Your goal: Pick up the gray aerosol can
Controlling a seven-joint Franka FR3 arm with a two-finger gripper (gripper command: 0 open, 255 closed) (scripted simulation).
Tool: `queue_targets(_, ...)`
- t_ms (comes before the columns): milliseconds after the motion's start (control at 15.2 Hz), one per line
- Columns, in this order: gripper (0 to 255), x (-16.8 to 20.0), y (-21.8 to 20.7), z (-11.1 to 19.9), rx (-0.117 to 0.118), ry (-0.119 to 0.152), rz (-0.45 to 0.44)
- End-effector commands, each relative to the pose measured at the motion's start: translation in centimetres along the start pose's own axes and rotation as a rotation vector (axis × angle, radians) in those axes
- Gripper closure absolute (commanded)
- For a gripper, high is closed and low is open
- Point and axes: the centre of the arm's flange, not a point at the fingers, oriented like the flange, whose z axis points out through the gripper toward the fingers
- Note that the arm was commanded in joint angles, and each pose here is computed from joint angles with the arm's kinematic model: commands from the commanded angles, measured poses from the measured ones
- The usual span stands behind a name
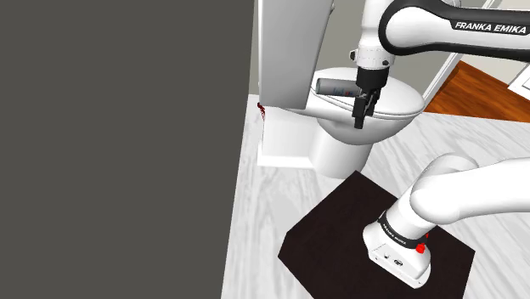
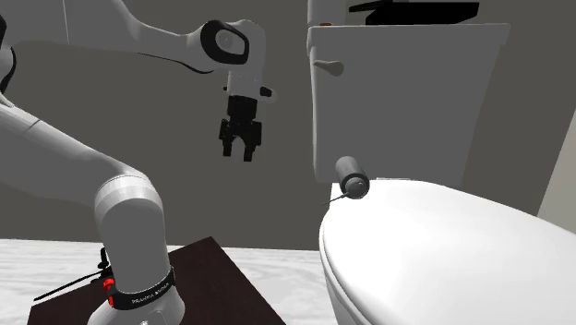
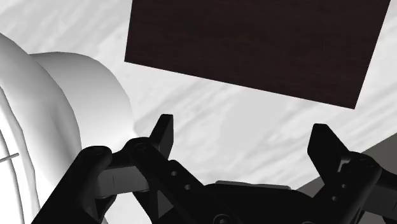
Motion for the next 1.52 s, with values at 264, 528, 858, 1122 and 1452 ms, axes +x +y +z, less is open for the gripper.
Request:
queue_targets(264,0,0.7,4.9,-0.1,-0.017,0.047,-0.104)
queue_targets(528,0,1.9,9.6,-0.3,-0.033,0.095,-0.207)
queue_targets(858,0,4.0,15.4,-0.8,-0.054,0.154,-0.337)
queue_targets(1122,0,6.2,19.7,-1.4,-0.070,0.201,-0.440)
queue_targets(1452,0,9.5,24.8,-2.3,-0.091,0.260,-0.570)
